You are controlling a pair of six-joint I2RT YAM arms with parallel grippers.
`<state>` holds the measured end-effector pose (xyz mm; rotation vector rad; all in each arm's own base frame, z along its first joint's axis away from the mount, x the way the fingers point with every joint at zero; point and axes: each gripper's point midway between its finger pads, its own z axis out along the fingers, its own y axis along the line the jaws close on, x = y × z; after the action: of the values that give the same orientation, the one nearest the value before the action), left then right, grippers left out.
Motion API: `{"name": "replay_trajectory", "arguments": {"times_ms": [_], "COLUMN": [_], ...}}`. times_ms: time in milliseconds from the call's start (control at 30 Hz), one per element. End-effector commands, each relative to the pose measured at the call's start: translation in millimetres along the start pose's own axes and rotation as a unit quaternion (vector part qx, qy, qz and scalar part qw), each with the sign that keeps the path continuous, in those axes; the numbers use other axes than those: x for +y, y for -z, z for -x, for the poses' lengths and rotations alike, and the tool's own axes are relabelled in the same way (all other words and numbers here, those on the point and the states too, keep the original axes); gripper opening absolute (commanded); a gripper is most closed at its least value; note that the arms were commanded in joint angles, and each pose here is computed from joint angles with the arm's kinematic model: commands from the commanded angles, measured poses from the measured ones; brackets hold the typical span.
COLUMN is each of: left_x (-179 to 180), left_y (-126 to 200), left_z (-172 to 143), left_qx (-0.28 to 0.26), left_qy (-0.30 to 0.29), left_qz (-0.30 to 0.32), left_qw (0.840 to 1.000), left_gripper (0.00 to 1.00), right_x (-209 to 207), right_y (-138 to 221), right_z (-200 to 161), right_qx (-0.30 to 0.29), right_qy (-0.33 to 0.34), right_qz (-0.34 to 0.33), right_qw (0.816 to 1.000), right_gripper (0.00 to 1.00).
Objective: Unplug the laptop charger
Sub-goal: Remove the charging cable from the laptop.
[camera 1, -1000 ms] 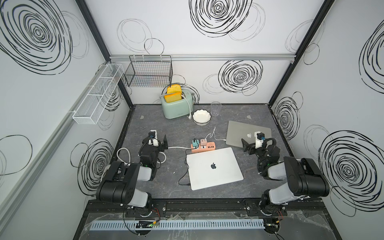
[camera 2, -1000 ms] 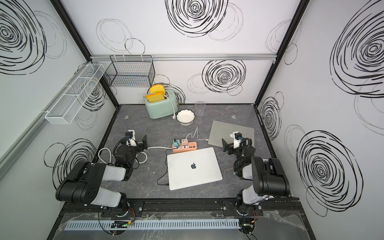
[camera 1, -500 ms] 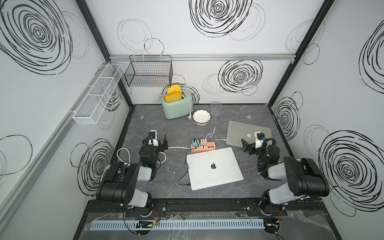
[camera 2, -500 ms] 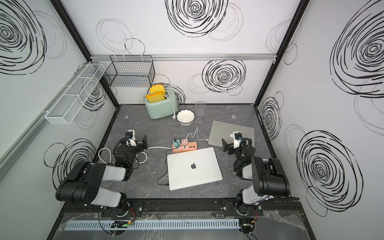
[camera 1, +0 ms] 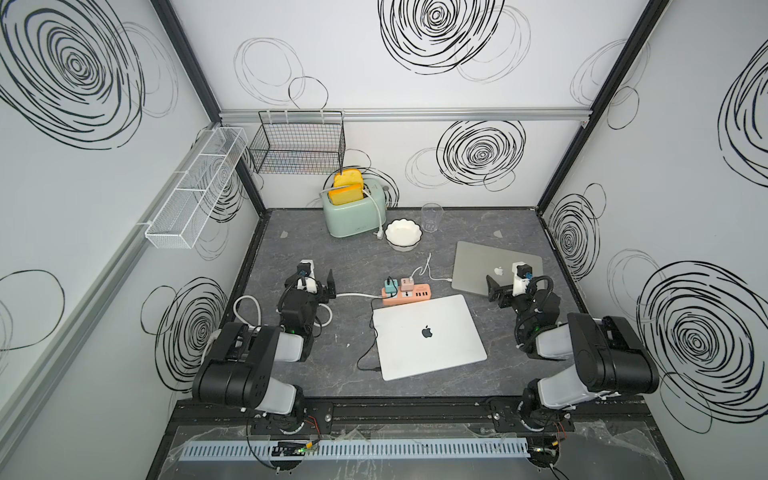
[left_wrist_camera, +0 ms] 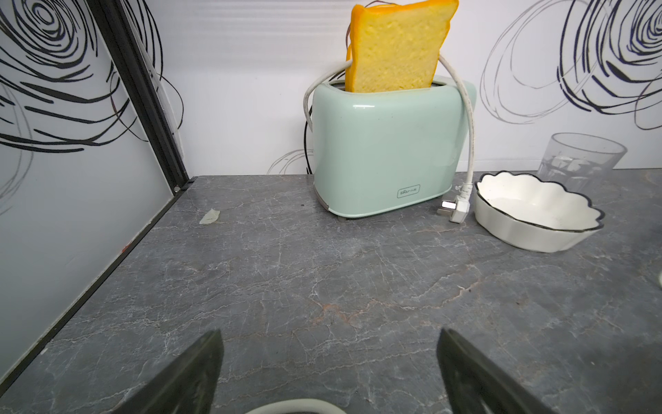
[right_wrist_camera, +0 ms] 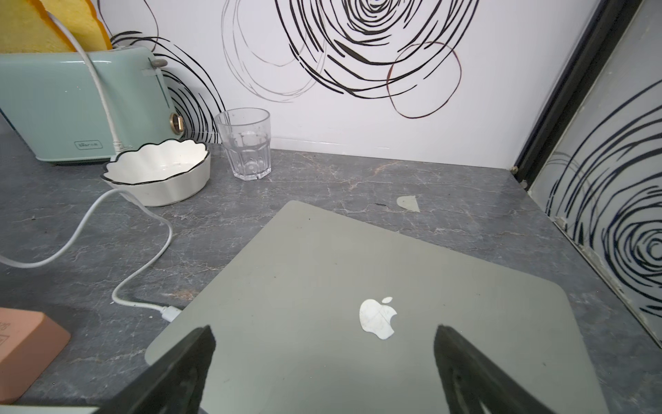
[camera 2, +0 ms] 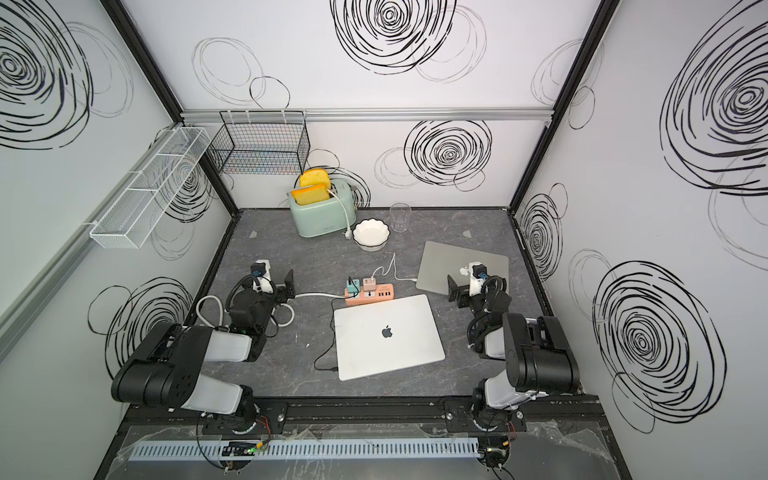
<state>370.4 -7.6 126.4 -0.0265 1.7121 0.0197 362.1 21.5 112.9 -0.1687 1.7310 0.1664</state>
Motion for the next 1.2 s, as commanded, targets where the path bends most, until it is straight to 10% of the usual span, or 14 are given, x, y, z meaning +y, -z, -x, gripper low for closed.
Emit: {"name": "replay_trajectory", "arguments": {"times_ms": [0,300,433,633,967,1167], "left_x": [1,4,34,1,-207,-322], "left_y": [2,-1,-20,-10,33,72], "left_z": [19,29,22,59,127,140], "left_qx": [-0.038,-0.035,0.096,0.126,0.242,0.299], "left_qy": [0.000,0.005,0.071,0.161,0.100,0.101], "left_qz": [-0.001,0.004,0.105,0.057,-0.198,-0.346], "left_qw": [0.999,0.999,0.987,0.977,0.945,0.884], "left_gripper": [0.97,0.97,0.97,0.97,0.98,0.97], "right_x": [-10,-30,-37,-47,13,49], "right_y": [-5,-13,-33,-60,-78,-44], "right_z": [10,20,33,65,91,84], "right_qx": [-0.013,0.007,0.056,0.104,0.201,0.248], "right_qy": [-0.005,-0.026,-0.038,-0.131,-0.180,-0.251], "right_qz": [-0.035,-0.090,-0.097,-0.119,-0.057,-0.005], "right_qw": [0.999,0.996,0.993,0.979,0.961,0.936], "right_gripper": [0.99,0.99,0.99,0.99,0.99,0.99]}}
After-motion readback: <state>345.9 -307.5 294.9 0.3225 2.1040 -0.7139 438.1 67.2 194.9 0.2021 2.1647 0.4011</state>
